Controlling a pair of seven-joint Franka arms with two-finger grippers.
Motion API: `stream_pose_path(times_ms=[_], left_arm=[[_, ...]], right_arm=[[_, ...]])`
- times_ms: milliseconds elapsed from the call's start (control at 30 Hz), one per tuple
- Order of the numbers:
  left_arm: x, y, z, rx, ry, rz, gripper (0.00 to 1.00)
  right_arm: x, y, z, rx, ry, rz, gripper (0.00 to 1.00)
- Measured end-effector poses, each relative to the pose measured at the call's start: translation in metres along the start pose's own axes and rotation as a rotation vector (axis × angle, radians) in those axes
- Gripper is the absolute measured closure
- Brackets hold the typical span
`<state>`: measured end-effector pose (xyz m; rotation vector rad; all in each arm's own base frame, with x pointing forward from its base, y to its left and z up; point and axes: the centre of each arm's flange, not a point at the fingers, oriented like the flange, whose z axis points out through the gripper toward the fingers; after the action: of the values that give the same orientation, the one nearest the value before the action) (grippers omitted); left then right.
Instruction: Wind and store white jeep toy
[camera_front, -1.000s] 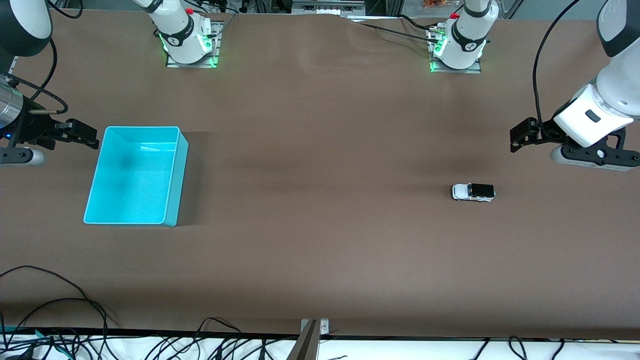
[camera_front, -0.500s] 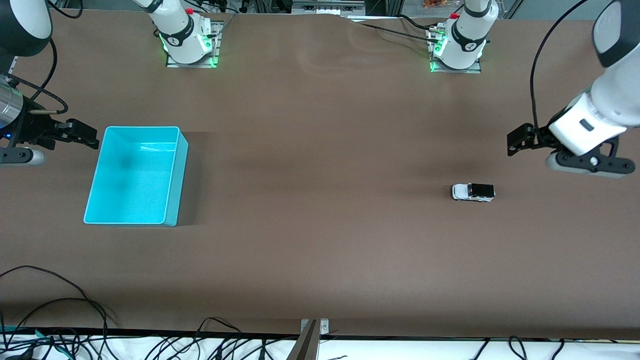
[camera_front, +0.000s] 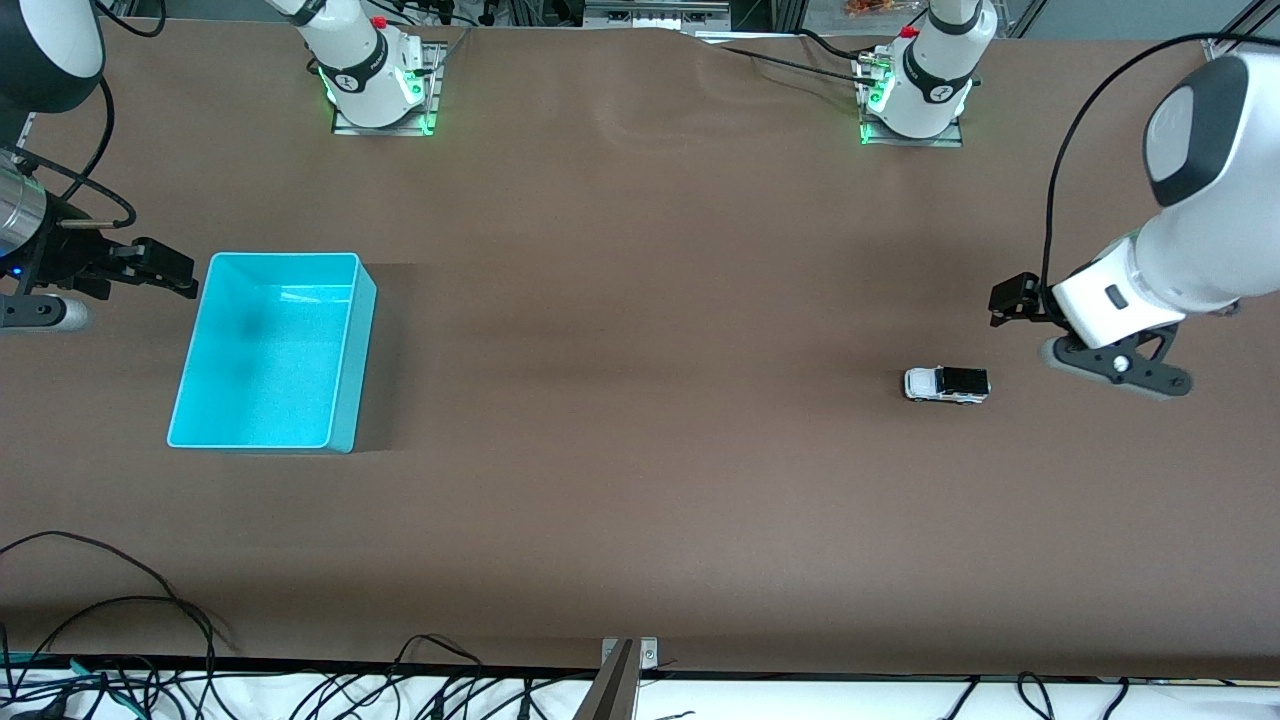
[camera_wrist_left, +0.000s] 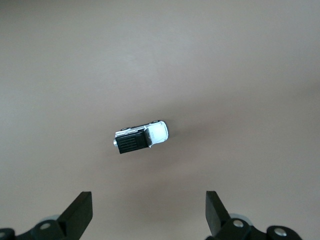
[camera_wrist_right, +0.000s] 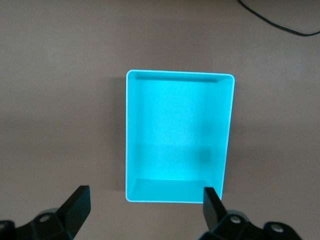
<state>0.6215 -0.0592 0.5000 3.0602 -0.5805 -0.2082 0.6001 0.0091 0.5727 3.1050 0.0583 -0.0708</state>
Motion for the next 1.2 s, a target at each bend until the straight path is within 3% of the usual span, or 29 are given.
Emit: stream_pose_path(times_ms=[400, 1000, 1200], left_arm=[[0.009, -0.013, 0.031, -0.016, -0.046, 0.255, 0.00], [0.022, -0.052, 0.112, 0.005, 0.007, 0.657, 0.00], [0.024, -0.055, 0.141, 0.048, 0.011, 0.802, 0.00]], right_arm=[[0.000, 0.000, 0.000, 0.000, 0.000, 0.000, 0.00], [0.000, 0.000, 0.000, 0.000, 0.000, 0.000, 0.00], [0.000, 0.000, 0.000, 0.000, 0.000, 0.000, 0.00]])
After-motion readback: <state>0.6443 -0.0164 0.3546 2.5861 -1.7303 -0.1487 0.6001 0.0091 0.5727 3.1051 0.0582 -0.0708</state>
